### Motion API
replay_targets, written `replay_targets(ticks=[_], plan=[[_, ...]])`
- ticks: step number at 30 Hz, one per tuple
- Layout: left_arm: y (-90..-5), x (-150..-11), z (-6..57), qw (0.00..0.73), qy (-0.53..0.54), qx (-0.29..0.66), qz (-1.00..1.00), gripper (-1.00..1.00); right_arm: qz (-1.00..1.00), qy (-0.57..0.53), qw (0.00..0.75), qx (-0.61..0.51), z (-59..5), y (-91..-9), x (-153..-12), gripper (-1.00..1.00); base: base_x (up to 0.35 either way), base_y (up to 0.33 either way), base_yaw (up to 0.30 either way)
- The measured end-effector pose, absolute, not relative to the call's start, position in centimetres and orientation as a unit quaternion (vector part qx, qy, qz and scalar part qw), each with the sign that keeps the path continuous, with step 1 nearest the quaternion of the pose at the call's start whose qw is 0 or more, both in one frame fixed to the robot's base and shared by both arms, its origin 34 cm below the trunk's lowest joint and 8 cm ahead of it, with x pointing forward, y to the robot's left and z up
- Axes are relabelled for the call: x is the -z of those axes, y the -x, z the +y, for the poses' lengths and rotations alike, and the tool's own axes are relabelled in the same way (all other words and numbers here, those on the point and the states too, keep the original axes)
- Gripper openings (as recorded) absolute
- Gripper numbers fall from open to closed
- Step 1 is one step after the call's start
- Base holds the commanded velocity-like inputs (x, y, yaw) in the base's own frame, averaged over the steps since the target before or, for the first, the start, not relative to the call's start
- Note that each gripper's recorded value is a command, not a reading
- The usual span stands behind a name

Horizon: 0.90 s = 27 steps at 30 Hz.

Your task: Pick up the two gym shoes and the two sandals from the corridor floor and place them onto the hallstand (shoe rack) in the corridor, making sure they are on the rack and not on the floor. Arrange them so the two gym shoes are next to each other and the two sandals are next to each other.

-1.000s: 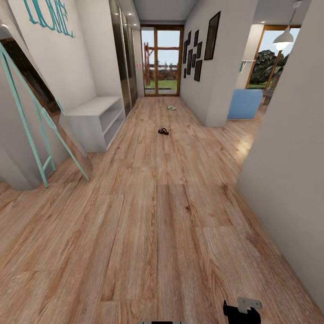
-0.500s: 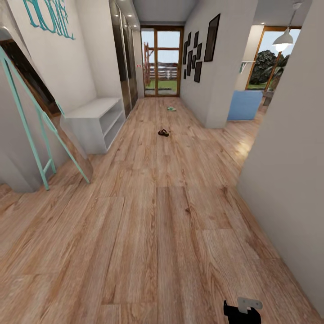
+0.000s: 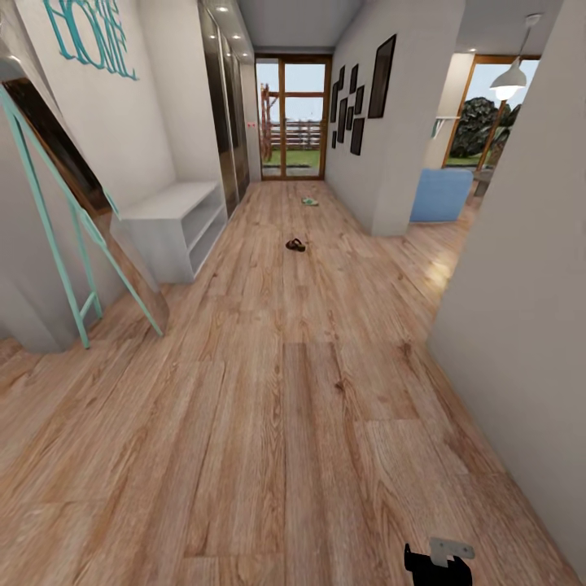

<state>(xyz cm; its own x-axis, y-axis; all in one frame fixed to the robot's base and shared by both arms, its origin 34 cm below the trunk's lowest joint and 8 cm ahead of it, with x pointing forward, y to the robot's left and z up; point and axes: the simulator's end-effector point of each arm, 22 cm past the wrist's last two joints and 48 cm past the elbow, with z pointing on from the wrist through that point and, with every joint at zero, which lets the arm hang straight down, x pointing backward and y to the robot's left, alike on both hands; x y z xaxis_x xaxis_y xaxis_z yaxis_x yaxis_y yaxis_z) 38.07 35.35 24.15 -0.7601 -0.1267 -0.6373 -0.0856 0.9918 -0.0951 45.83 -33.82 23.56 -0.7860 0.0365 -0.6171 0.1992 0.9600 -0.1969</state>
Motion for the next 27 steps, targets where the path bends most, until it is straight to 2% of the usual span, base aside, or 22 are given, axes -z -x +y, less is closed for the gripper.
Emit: replay_targets(ticks=[8,27], plan=[[-38.5,-24.5,35.4,0.348,0.058,0.030,0.935,1.00,0.934,-0.063,0.327,0.126,-33.8,-46.3,-24.0,1.00,0.071,0.000,0.000],[-39.4,-25.4,35.4,0.362,0.059,0.031,0.930,1.00,0.930,-0.064,0.341,0.125,-33.7,-47.2,-25.1,1.00,0.316,0.000,0.000]])
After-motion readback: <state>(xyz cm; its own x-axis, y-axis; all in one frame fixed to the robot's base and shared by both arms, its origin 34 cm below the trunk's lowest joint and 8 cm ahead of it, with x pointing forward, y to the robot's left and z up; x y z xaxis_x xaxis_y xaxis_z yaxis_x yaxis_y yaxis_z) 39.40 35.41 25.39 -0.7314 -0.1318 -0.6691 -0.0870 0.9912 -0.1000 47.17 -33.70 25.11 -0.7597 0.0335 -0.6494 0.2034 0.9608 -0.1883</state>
